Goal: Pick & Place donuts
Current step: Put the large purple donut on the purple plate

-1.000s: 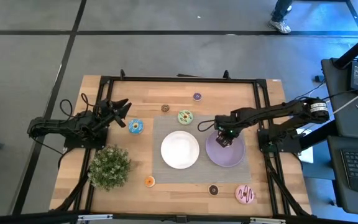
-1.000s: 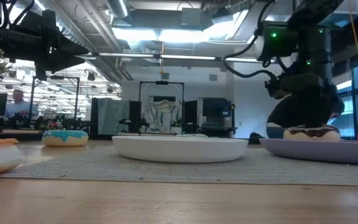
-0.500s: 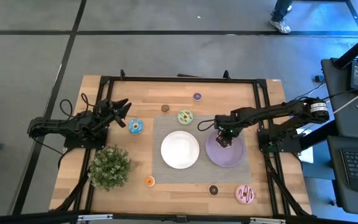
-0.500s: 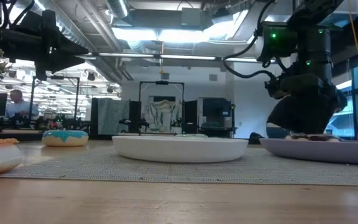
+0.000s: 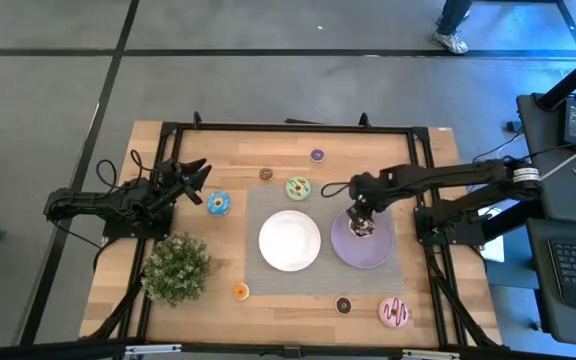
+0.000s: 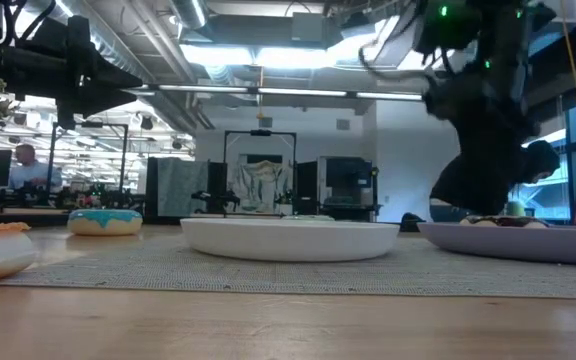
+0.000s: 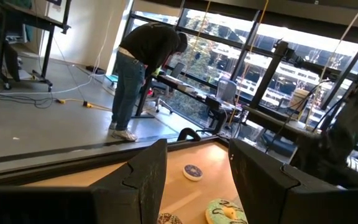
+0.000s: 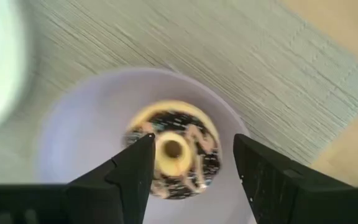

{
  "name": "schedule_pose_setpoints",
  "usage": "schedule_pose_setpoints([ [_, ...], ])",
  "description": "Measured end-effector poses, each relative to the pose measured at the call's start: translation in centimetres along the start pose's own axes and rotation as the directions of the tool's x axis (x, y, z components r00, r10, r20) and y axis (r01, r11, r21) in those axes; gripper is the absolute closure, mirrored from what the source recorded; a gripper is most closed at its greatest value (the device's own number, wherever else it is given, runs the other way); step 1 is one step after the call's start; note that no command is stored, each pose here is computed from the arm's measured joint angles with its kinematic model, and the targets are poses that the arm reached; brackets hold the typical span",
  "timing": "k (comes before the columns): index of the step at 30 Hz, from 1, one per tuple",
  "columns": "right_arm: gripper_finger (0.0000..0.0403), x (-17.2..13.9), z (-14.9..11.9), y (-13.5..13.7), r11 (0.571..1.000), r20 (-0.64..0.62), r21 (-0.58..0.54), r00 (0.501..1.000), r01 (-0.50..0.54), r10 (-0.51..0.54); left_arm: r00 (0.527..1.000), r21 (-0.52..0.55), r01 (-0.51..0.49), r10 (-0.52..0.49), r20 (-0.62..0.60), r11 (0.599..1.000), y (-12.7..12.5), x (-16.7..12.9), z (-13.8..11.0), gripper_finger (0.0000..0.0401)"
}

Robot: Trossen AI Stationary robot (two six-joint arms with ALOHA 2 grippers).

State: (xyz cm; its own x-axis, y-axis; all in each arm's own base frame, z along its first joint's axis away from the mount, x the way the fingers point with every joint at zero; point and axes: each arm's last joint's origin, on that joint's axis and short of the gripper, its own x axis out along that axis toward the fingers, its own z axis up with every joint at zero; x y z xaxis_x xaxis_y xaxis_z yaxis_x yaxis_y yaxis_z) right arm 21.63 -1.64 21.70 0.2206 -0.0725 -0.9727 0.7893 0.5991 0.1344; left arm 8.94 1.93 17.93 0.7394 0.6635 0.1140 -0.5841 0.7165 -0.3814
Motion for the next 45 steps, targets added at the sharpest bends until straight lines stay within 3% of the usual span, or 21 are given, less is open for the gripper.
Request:
schedule_pose_setpoints([
  [6,0.0185,-2.3,-2.1,1.1,0.977,-0.124,0.052,0.969,-0.207,0.212,1.0,0.0,0.005,-0.005,-0.001,1.0,0.0,0.0,0.0,0.0232],
  [13,0.0185,-3.1,-7.3,3.5,0.974,-0.221,0.091,0.95,-0.206,0.222,1.0,0.0,0.006,-0.006,-0.001,1.0,0.0,0.0,0.0,0.0232],
  [23,0.0185,-4.1,-15.3,4.8,0.974,-0.221,0.177,0.959,-0.139,0.177,1.0,-0.001,0.007,-0.007,-0.002,1.0,0.0,0.0,0.0,0.0232],
  [31,0.0185,-1.8,-21.1,6.1,0.988,-0.275,0.148,0.957,-0.049,0.089,1.0,-0.066,0.01,-0.01,-0.003,0.998,0.0,0.0,0.0,0.0232],
  [39,0.0185,0.6,-24.1,7.5,0.987,-0.291,0.156,0.953,-0.034,0.079,1.0,-0.116,0.01,-0.01,-0.003,0.993,0.0,0.0,0.0,0.0232],
  [45,0.0185,2.4,-25.3,7.6,0.989,-0.33,0.134,0.944,0.055,-0.007,1.0,-0.112,0.008,-0.009,-0.006,0.994,0.0,0.0,0.0,0.0232],
])
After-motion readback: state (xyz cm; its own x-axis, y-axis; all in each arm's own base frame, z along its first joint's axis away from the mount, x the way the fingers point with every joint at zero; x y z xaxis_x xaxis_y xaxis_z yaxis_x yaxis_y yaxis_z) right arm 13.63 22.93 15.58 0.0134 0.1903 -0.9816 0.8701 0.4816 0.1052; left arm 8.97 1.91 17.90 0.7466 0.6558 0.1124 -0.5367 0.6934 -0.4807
